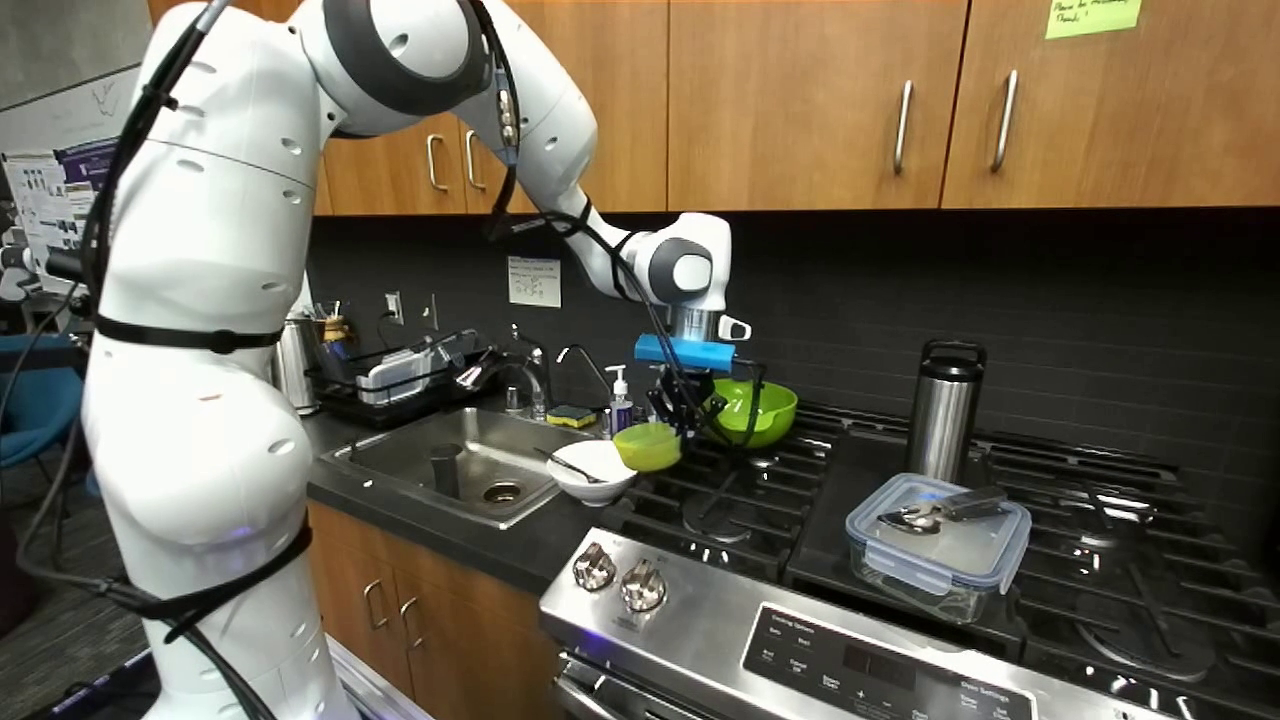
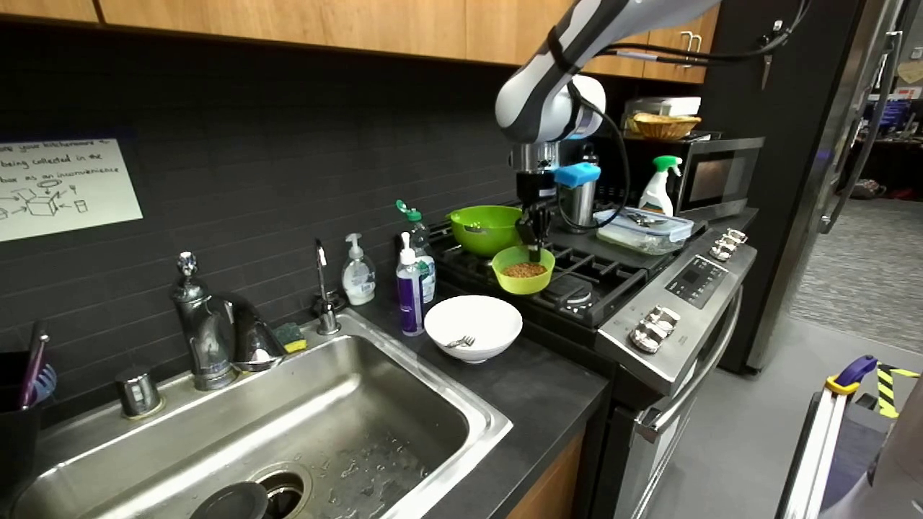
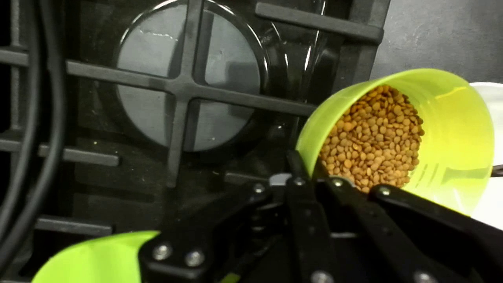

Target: Pour some of the content of the yellow bowl into the white bowl

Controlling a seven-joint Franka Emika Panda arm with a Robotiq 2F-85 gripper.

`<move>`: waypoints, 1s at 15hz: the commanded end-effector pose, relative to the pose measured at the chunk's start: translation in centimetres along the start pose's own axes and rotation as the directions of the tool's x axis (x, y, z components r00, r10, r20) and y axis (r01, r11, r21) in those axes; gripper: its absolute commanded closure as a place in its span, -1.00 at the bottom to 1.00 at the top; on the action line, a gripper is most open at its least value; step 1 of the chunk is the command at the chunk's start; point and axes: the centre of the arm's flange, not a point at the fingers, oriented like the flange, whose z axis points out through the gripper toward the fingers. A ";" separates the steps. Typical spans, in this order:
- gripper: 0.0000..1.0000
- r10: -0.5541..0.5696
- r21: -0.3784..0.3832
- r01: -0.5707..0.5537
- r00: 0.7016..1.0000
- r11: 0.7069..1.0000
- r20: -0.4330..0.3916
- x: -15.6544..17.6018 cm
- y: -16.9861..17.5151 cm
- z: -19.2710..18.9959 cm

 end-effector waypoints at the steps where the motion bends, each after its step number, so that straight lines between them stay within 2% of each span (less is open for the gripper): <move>1: 0.98 -0.023 -0.025 0.023 1.000 0.999 0.016 0.9 -0.5 -1.0; 15: 0.98 -0.091 -0.084 0.095 0.995 0.992 0.048 2.3 -1.8 -1.8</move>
